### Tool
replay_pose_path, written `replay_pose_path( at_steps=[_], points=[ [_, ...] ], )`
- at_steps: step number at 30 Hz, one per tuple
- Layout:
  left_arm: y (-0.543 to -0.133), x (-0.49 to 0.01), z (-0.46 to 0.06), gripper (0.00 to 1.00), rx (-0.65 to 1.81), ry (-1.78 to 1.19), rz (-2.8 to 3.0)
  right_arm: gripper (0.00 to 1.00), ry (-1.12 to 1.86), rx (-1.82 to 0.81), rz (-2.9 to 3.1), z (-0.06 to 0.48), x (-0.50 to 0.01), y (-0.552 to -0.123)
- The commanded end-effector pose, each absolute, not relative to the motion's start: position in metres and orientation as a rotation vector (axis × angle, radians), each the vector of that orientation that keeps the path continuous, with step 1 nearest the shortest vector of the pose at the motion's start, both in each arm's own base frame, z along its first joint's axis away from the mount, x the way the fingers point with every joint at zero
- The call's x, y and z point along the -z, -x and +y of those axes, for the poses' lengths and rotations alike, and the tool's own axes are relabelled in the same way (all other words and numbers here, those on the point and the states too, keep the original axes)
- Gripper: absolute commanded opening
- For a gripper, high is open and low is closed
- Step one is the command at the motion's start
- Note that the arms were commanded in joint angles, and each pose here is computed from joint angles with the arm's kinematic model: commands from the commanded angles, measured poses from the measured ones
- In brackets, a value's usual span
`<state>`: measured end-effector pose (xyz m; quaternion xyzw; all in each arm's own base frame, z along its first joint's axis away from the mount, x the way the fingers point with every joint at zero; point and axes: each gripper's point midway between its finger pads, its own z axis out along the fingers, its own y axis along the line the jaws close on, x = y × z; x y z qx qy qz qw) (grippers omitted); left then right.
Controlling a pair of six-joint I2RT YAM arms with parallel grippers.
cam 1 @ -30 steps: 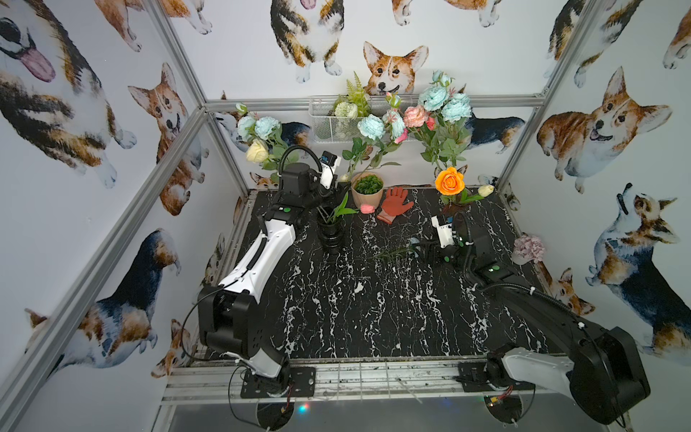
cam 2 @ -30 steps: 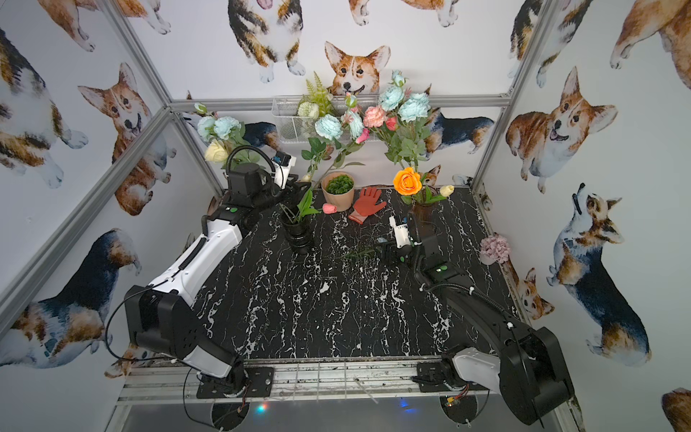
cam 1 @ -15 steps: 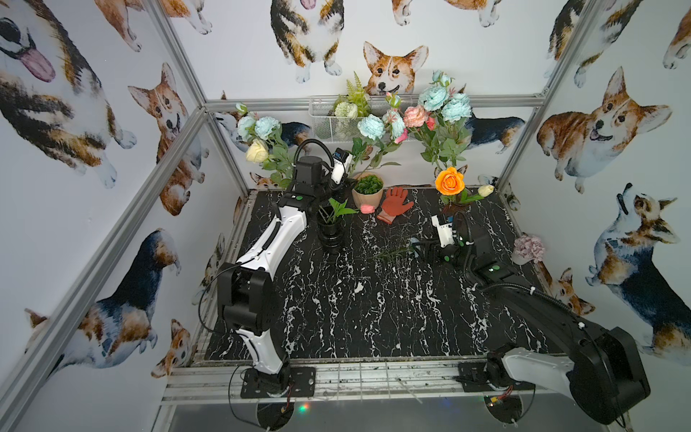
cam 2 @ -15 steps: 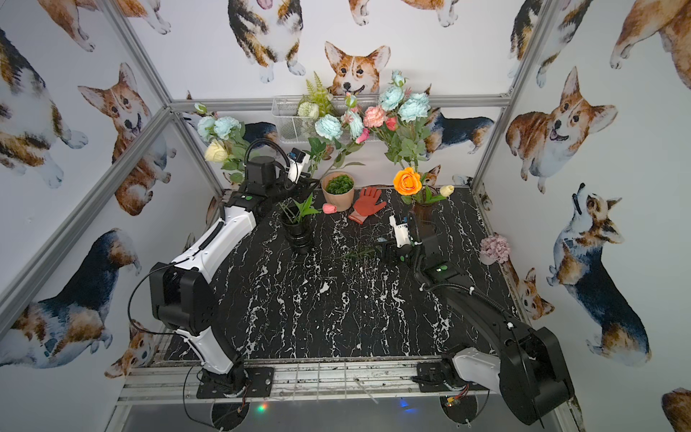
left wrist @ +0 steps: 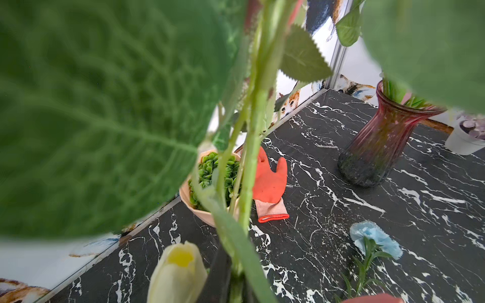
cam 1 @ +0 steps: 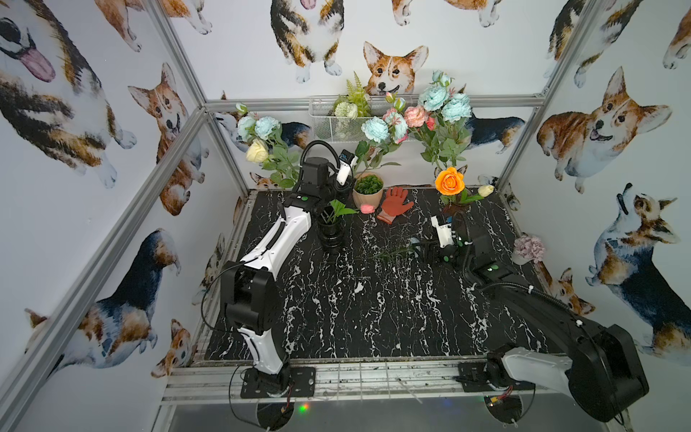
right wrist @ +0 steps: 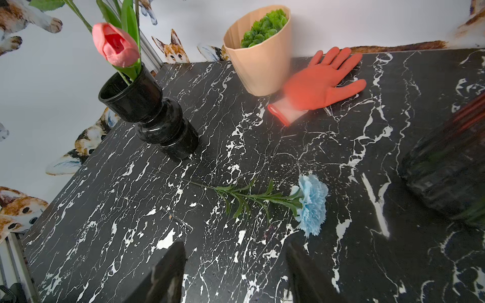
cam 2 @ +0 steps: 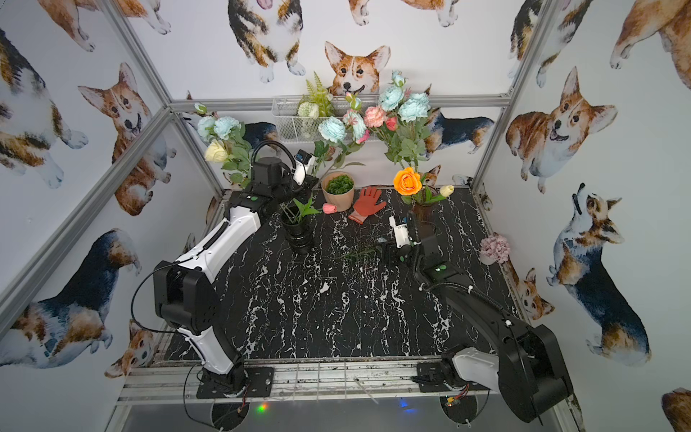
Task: Pick out blue flowers from the vase
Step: Pick up the flower from the vase.
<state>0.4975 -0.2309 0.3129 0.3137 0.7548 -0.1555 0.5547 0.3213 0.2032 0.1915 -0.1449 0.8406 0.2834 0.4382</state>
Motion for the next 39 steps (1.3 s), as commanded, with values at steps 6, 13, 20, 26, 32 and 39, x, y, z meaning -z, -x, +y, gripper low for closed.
replay_pose_path(
  at_steps=[6, 13, 20, 26, 32, 39],
  points=[
    [-0.493, -0.331, -0.226, 0.00, 0.310, -0.736, 1.737, 0.64, 0.355, -0.725, 2.046, 0.206, -0.202, -0.325],
    [-0.480, -0.351, -0.223, 0.00, 0.258, -0.738, 1.700, 0.64, 0.421, -0.705, 2.032, 0.210, -0.218, -0.322],
    [-0.453, -0.394, -0.225, 0.00, 0.210, -0.798, 1.644, 0.64, 0.574, -0.618, 1.967, 0.211, -0.267, -0.313],
    [-0.422, -0.423, -0.234, 0.00, 0.122, -0.903, 1.594, 0.60, 0.745, -0.496, 1.866, 0.207, -0.319, -0.285],
    [-0.398, -0.436, -0.250, 0.00, 0.044, -1.008, 1.567, 0.59, 0.906, -0.460, 1.737, 0.215, -0.359, -0.251],
    [-0.381, -0.398, -0.260, 0.00, -0.025, -1.181, 1.682, 0.60, 1.015, -0.328, 1.669, 0.221, -0.364, -0.238]
  ],
)
